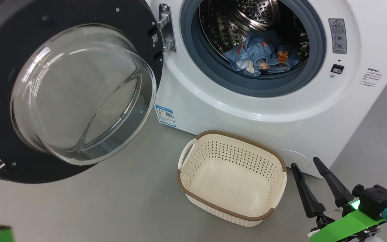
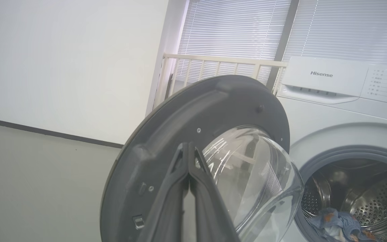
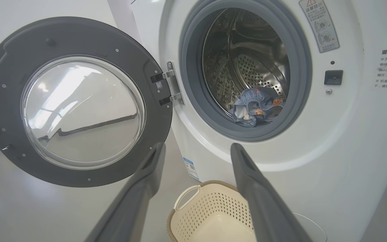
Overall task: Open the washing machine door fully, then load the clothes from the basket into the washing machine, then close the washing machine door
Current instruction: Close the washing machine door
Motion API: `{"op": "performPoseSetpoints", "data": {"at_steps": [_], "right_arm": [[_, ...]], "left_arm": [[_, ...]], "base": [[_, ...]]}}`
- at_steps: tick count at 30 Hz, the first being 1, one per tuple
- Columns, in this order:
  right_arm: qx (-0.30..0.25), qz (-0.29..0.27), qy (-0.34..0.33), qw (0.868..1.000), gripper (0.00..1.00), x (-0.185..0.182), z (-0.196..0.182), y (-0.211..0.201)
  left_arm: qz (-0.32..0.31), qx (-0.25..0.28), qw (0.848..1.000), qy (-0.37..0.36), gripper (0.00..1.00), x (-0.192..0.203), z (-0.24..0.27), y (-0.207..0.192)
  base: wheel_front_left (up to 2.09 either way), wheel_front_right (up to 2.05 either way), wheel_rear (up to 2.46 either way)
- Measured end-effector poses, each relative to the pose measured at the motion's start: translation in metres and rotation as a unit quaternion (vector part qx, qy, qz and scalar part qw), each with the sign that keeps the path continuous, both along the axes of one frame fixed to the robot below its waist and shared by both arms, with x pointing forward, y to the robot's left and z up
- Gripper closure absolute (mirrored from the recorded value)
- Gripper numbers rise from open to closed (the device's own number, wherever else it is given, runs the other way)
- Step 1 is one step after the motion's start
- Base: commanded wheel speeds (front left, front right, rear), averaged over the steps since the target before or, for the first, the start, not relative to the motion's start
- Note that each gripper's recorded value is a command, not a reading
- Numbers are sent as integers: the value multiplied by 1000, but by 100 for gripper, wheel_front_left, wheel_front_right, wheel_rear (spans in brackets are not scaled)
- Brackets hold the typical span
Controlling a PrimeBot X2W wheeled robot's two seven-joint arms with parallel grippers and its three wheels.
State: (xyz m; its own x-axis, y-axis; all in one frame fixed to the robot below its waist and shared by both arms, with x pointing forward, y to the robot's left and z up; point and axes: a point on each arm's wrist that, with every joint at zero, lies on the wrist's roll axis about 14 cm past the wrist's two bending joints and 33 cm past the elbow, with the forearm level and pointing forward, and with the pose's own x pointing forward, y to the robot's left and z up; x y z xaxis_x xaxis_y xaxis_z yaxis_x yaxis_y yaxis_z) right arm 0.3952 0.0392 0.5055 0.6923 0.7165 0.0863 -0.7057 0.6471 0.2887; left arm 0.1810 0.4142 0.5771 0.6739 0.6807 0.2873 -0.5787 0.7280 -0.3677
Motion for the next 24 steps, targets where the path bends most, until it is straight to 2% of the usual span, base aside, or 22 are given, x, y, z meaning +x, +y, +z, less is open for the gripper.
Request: {"op": "performPoseSetpoints", "data": {"at_steps": [2,7,9,14,20,22,24], "right_arm": [[0,0,1,1000,0,1,-1,0],[1,0,9,1000,0,4,-7,0],[0,1,13,1000,0,4,-10,0],[-3,3,22,1000,0,8,-19,-1],[-8,9,29,1000,0,13,-28,0],[-9,7,30,999,0,17,-31,-2],[-9,6,32,999,0,20,-34,-4]], "left_arm": [[1,12,1000,-9,100,-2,12,8],[4,23,995,-99,100,-3,73,53],[12,11,992,-126,100,-5,89,74],[15,-60,984,-165,100,3,106,117],[1,-177,968,-178,100,19,103,155],[-5,-207,968,-140,100,27,91,161],[-21,-249,961,-115,100,39,77,161]], "base": [[0,0,0],[0,0,0],[0,0,0],[0,0,0],[0,0,0],[0,0,0],[0,0,0]]}}
